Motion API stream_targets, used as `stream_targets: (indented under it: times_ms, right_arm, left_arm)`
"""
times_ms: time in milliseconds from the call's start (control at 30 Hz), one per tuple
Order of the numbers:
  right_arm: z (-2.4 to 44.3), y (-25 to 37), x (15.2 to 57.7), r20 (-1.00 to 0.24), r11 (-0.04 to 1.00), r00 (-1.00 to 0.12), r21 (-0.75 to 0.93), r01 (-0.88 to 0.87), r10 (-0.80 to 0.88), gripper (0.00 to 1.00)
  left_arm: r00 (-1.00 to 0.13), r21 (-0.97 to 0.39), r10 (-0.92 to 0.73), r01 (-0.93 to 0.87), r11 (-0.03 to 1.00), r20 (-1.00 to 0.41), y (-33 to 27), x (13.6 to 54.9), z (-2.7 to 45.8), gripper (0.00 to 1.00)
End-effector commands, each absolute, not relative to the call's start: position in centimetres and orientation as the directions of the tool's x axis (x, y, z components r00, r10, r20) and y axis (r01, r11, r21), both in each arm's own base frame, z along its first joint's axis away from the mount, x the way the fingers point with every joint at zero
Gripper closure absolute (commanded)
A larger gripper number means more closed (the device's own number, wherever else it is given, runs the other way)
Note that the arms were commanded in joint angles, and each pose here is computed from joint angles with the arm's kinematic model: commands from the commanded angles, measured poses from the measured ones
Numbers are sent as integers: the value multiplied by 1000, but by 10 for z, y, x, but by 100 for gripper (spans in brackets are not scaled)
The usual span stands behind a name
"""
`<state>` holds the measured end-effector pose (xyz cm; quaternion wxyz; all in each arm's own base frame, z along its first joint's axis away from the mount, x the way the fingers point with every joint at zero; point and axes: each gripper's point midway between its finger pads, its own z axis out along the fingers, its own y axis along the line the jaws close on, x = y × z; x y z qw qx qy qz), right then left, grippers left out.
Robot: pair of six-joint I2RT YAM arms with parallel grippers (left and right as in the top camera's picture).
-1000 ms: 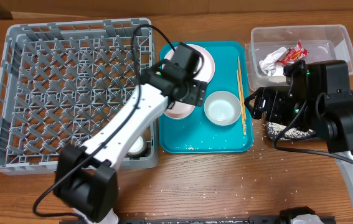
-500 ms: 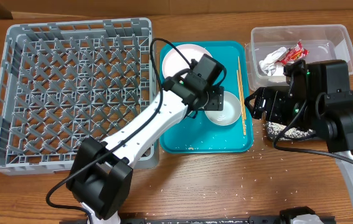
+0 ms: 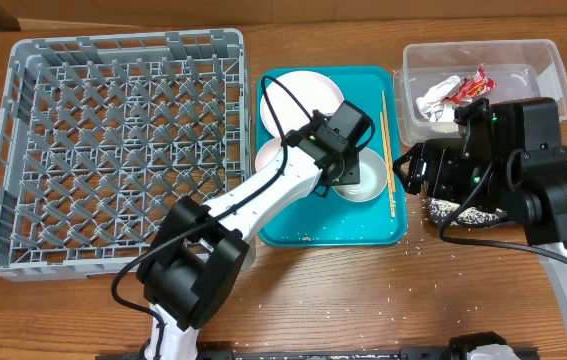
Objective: Sort waste into correct bins and load items into the dishwasher
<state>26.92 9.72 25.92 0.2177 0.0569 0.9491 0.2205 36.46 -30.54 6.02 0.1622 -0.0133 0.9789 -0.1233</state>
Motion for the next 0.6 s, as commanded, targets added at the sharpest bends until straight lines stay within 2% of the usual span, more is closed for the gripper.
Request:
stream_targets:
  times_ms: [0,100,300,367,567]
  right_arm:
    - [264,96,271,-410,899,-891,437,-3,197,7]
    - [264,96,271,-410,899,-890,437,-3,197,7]
    - [264,96,271,-410,899,-890,437,-3,197,7]
    - [264,96,271,-410,900,-890,437,-3,197,8]
    - [266,97,273,-419,899,-886,438,-7,198,8]
  left_arm:
    - [-947,-221,-71,-1,975,-313,-303,364,51,49]
    - [-949,-217,-76,-9,976,-305,-303,363,47,53]
    - [-960,-189,-87,-37,981,-264,-300,359,26,56]
    - [-963,-182,-99,-54,982,-251,-299,358,19,60]
    - [-964,-175,-104,-62,983,-243,-298,358,13,89]
